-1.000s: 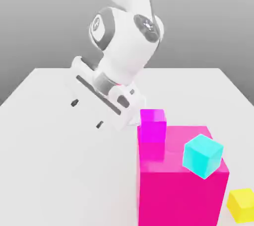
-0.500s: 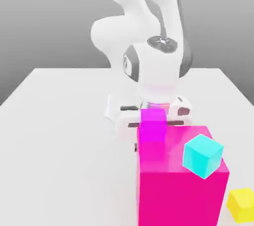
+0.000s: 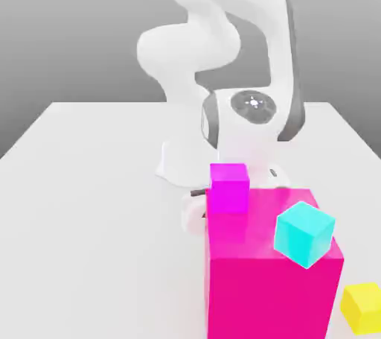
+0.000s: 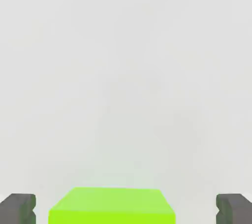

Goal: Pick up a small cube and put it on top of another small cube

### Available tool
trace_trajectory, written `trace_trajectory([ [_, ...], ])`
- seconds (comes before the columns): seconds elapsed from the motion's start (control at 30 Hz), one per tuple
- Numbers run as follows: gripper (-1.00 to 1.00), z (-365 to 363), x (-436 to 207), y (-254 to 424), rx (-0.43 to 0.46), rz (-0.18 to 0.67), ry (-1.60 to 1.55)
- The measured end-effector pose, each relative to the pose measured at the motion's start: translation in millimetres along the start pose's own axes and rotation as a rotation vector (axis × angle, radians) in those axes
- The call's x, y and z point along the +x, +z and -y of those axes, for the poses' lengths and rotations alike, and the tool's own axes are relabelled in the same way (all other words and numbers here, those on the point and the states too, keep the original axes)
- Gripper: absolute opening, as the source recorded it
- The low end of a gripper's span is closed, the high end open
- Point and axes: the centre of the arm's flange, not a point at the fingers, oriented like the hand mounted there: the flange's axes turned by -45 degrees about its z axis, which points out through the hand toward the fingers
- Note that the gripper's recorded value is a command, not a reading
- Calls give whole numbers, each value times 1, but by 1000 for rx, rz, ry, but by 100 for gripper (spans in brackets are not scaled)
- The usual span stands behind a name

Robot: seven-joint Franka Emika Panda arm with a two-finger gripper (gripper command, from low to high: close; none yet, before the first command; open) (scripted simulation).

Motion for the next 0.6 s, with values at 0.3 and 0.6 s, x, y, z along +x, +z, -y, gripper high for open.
trace_trajectory([
  [0.3, 100, -2, -1, 16, -1, 8, -11],
  [0.6, 100, 4, -8, 16, -3, 124, 15],
])
